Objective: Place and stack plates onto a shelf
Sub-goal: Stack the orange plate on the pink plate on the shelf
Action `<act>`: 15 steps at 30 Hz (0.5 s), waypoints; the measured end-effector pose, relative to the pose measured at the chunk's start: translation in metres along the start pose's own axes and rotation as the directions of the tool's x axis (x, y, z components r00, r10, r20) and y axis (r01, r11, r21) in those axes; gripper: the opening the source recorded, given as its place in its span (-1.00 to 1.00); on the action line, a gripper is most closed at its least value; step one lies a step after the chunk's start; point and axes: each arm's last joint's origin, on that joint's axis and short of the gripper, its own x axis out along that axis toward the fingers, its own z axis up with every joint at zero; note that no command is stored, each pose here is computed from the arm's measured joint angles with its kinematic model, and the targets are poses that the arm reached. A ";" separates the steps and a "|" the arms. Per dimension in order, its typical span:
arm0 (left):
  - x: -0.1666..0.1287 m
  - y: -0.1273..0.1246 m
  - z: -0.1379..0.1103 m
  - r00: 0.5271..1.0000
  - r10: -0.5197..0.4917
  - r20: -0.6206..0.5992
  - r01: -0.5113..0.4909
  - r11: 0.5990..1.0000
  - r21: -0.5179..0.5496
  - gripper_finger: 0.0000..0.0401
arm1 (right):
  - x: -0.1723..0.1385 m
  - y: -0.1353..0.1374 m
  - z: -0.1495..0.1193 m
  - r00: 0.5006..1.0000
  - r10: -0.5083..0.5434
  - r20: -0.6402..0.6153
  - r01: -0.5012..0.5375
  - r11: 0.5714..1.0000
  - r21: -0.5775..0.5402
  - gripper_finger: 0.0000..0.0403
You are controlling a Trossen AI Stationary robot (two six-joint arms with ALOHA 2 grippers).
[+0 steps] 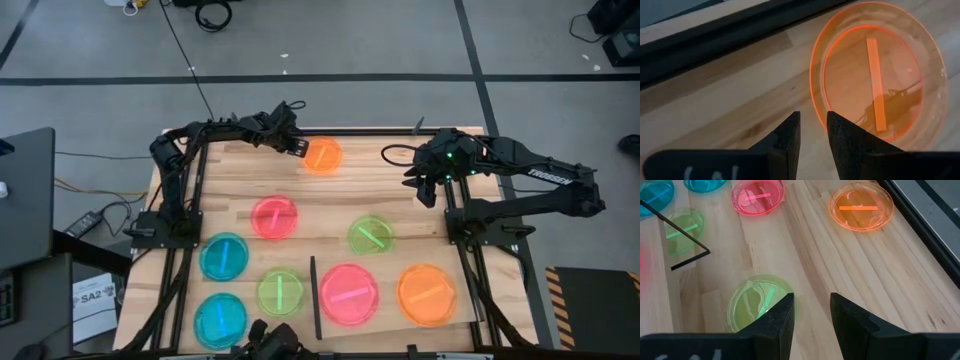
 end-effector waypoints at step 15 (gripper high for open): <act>0.026 0.003 -0.008 0.997 -0.055 -0.054 0.053 0.998 -0.030 -0.49 | 0.000 0.000 0.000 1.000 0.000 0.001 0.000 1.000 0.000 -0.34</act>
